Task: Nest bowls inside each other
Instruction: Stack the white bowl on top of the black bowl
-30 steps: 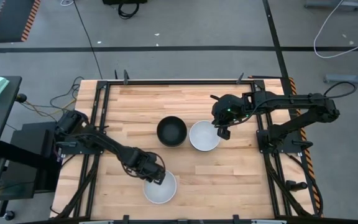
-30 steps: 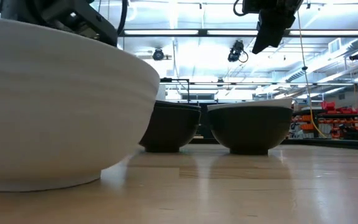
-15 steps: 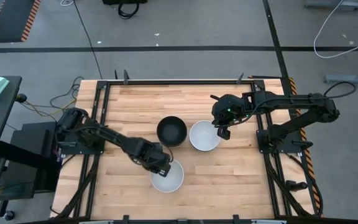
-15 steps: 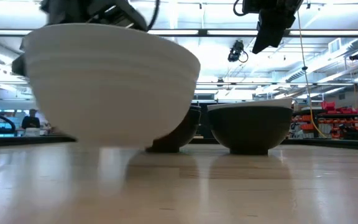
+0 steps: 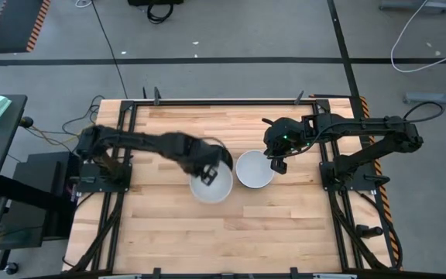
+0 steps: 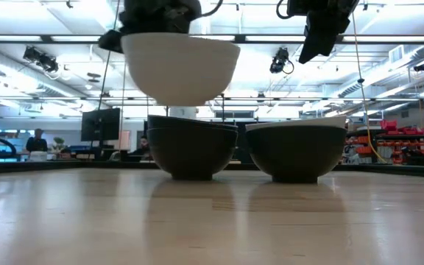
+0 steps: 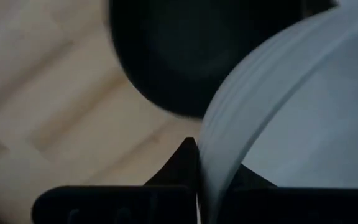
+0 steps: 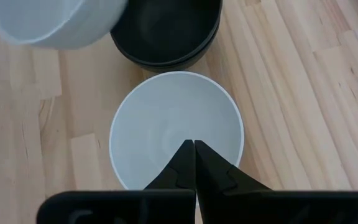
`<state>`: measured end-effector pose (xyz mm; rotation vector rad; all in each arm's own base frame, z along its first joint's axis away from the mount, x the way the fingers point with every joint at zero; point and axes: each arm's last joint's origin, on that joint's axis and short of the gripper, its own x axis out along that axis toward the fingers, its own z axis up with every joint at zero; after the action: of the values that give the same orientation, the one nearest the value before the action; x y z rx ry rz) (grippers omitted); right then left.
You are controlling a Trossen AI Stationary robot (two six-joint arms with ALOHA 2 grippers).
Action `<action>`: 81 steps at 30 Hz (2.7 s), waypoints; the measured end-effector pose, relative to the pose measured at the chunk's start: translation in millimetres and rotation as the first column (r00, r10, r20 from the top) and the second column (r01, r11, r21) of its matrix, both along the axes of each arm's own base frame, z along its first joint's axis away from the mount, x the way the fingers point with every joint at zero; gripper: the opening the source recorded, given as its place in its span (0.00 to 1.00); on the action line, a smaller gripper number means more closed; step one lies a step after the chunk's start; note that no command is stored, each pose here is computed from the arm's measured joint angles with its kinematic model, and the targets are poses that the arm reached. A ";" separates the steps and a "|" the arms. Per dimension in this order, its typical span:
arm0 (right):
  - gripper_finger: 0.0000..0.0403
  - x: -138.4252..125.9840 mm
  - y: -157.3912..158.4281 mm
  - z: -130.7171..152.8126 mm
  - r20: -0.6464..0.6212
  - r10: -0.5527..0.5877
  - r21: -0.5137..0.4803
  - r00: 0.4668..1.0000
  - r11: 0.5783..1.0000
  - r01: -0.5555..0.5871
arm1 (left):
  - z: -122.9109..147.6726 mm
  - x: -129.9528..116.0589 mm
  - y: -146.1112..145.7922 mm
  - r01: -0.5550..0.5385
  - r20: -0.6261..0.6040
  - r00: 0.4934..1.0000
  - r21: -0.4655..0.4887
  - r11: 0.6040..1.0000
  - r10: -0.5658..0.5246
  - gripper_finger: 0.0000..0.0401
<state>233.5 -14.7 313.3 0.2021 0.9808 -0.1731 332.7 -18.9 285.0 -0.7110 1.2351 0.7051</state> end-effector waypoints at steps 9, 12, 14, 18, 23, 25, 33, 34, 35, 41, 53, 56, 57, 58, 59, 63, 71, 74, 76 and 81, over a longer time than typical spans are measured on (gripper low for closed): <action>0.01 0.1 2.5 0.0 0.000 0.005 0.004 1.000 1.000 -0.005 | 4.4 -1.6 67.1 -0.004 -0.014 1.000 0.048 0.999 0.005 0.02; 0.01 0.2 2.7 0.0 0.000 0.006 0.005 1.000 1.000 -0.006 | 4.1 -2.8 79.5 -0.005 -0.014 1.000 0.057 0.998 0.006 0.02; 0.01 0.2 2.6 0.0 0.001 0.006 0.005 1.000 1.000 -0.006 | 4.3 -2.7 84.7 -0.008 -0.005 1.000 0.058 0.998 0.008 0.02; 0.01 1.2 2.6 0.7 0.012 0.021 -0.008 1.000 1.000 -0.021 | -3.2 1.7 91.4 0.008 -0.013 1.000 0.029 1.000 -0.008 0.02; 0.01 2.4 2.3 1.5 0.026 0.031 -0.016 0.999 0.999 -0.030 | -22.6 11.8 94.4 0.035 -0.062 0.997 0.000 0.999 -0.035 0.02; 0.01 2.3 2.3 1.5 0.026 0.032 -0.017 0.999 0.999 -0.032 | -29.8 16.7 96.6 0.043 -0.061 0.997 -0.018 0.999 -0.044 0.02; 0.01 2.3 2.3 1.4 0.025 0.032 -0.017 0.999 0.999 -0.032 | -54.2 32.4 103.4 0.085 -0.035 0.995 -0.114 0.990 -0.090 0.02; 0.01 2.3 2.3 1.4 0.025 0.032 -0.017 0.999 0.999 -0.032 | -55.3 32.8 103.8 0.084 -0.037 0.995 -0.117 0.990 -0.089 0.02; 0.01 2.2 2.3 1.5 0.025 0.032 -0.017 0.999 0.999 -0.032 | -56.0 33.2 104.6 0.083 -0.036 0.995 -0.117 0.990 -0.088 0.02; 0.01 2.3 2.4 1.4 0.025 0.033 -0.017 0.999 0.999 -0.032 | -56.7 32.5 108.8 0.098 -0.019 0.995 -0.164 0.982 -0.102 0.02; 0.01 2.2 2.4 1.3 0.024 0.027 -0.012 0.999 1.000 -0.027 | -56.5 29.7 120.3 0.094 -0.005 0.995 -0.183 0.979 -0.096 0.11; 0.01 2.2 2.4 1.3 0.024 0.027 -0.012 0.999 1.000 -0.027 | -56.4 30.0 120.4 0.101 0.000 0.995 -0.183 0.978 -0.102 0.16; 0.01 2.2 2.4 1.3 0.024 0.027 -0.012 0.999 1.000 -0.026 | -56.5 30.1 120.3 0.101 0.001 0.995 -0.184 0.978 -0.103 0.18; 0.01 2.2 2.4 1.3 0.024 0.027 -0.012 0.999 1.000 -0.027 | -56.4 30.2 120.3 0.102 0.002 0.995 -0.185 0.978 -0.103 0.20; 0.01 2.2 2.4 1.3 0.024 0.027 -0.012 0.999 1.000 -0.027 | -56.4 30.2 120.4 0.101 0.002 0.995 -0.186 0.977 -0.103 0.22; 0.01 2.2 2.4 1.3 0.024 0.027 -0.012 0.999 1.000 -0.027 | -56.5 29.9 121.1 0.099 0.001 0.995 -0.185 0.978 -0.101 0.28; 0.01 2.2 2.4 1.3 0.025 0.027 -0.012 0.999 1.000 -0.026 | -42.7 23.4 126.4 0.083 0.038 0.996 -0.168 0.982 -0.077 0.37; 0.01 2.3 2.5 1.3 0.025 0.027 -0.012 0.999 1.000 -0.027 | -31.9 18.1 129.6 0.074 0.070 0.995 -0.156 0.985 -0.064 0.40; 0.01 2.3 2.5 1.3 0.026 0.027 -0.012 0.999 1.000 -0.027 | -26.7 15.0 132.6 0.066 0.086 0.995 -0.150 0.987 -0.054 0.41; 0.01 3.5 2.4 2.2 0.040 0.027 -0.013 0.999 1.000 -0.027 | -19.7 8.6 143.6 0.044 0.111 0.993 -0.137 0.990 -0.029 0.41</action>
<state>237.0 -12.2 315.5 0.1798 0.9413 -0.1500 341.3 124.7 265.3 -0.8288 1.2023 0.5469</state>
